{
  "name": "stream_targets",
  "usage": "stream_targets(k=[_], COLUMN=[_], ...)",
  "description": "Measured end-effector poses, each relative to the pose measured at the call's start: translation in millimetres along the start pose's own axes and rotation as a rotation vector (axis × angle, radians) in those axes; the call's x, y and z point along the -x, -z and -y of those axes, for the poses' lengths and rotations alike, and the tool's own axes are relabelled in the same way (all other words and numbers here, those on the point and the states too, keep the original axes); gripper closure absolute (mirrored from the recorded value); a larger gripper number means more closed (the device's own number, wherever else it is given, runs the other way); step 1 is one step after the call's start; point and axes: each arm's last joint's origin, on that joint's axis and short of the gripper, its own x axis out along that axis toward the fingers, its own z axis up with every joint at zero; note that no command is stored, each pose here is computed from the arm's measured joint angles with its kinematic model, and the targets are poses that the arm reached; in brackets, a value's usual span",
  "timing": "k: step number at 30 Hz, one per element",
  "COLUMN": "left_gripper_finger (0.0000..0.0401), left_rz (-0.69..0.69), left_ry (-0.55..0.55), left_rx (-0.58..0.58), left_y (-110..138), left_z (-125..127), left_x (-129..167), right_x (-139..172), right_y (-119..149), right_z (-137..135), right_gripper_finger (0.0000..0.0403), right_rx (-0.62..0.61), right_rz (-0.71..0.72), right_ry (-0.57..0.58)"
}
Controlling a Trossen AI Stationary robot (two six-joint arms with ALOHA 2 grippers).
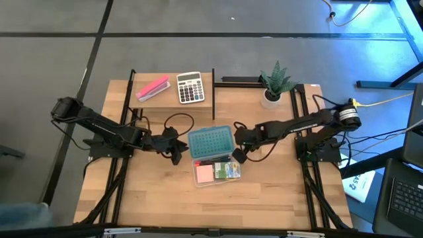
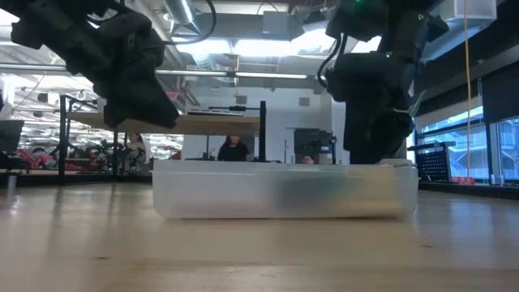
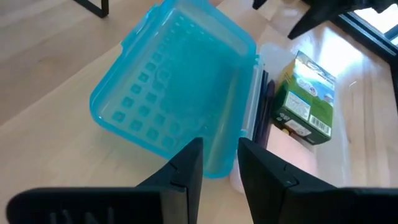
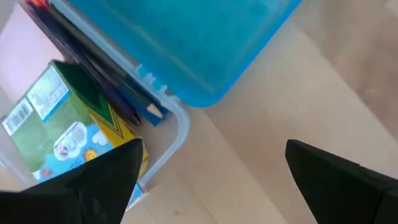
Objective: Pack school essentials
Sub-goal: Close the blue supply box
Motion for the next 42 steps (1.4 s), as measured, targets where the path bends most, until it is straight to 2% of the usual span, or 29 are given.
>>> stream_targets(k=[6, 14, 21, 31, 35, 42], left_gripper_finger=[0.0307, 0.0307, 0.0307, 0.0307, 0.0307, 0.0307], left_rz=[-0.033, -0.043, -0.031, -0.019, 0.005, 0.010], left_ry=[-0.033, -0.106, -0.109, -0.122, -0.147, -0.256], left_rx=[-0.020, -0.022, -0.009, -0.001, 0.077, 0.186], left_y=[6, 10, 7, 6, 6, 8], left_z=[-2, -9, -11, -11, -12, -22], left_x=[-7, -22, -22, -22, -22, -22], right_x=[-12, -29, -32, -32, -33, -33], right_y=[5, 10, 11, 10, 10, 8], right_z=[-9, -12, -11, -11, -11, -14], right_gripper_finger=[0.0008, 0.0008, 0.0012, 0.0077, 0.0105, 0.0141], right_rx=[-0.011, -0.028, -0.011, -0.008, -0.008, -0.006], right_rz=[-0.040, -0.061, -0.072, -0.064, -0.063, -0.036], right_ry=[-0.049, -0.008, 0.004, 0.006, 0.005, -0.022])
